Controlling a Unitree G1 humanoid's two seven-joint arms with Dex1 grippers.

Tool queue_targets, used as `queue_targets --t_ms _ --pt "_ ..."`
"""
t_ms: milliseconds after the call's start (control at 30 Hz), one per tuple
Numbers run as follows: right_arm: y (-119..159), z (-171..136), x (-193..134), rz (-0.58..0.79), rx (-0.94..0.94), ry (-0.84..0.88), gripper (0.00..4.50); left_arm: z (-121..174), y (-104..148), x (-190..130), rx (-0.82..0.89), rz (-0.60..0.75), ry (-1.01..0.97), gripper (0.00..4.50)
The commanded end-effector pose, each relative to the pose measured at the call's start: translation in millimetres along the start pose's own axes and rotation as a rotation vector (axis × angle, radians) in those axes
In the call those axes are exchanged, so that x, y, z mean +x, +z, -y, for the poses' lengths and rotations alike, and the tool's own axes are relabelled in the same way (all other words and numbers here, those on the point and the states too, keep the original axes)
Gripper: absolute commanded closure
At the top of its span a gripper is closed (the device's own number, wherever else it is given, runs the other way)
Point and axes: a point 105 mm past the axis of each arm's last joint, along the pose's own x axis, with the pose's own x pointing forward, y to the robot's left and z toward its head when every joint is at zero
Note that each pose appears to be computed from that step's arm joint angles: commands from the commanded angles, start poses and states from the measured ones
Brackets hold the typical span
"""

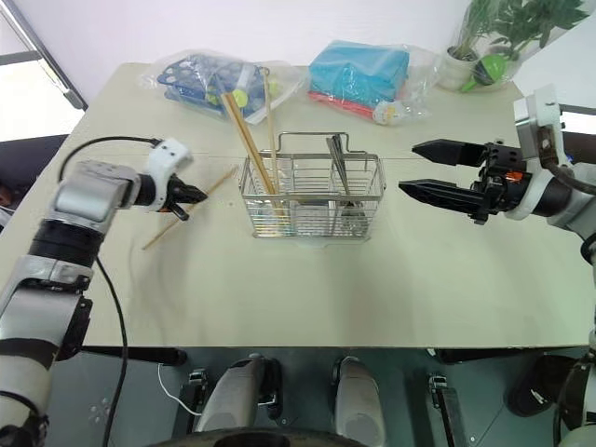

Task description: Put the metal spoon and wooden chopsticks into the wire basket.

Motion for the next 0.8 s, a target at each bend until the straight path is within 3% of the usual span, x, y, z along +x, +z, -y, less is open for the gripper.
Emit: queue_targets --t_ms 33,133,233,333,433,567,800 --pt "12 0 0 0.035 -0.049 0.006 0.66 -45 18 -40 -0.114 0.163 0.247 4.44" --pt "12 2 1 0.044 -0.048 0.003 0.66 -66 23 -67 -0.181 0.277 0.403 4.44" --pt "13 4 0 0.053 -0.043 -0.002 0.66 -72 70 -112 -0.22 0.626 0.512 4.44" --pt "14 6 0 0.062 -0.037 -0.007 0.66 -57 120 -151 -0.407 0.96 0.425 4.44" --pt "17 8 0 0.068 -0.033 -0.012 0.66 -21 162 -178 -0.384 1.186 0.258 4.44" --pt "20 12 0 0.072 -0.021 -0.026 0.66 46 199 -185 -0.322 1.287 -0.044 4.44" --pt "22 9 -2 0.061 -0.027 -0.026 0.66 102 202 -143 -0.313 1.186 -0.253 4.44"
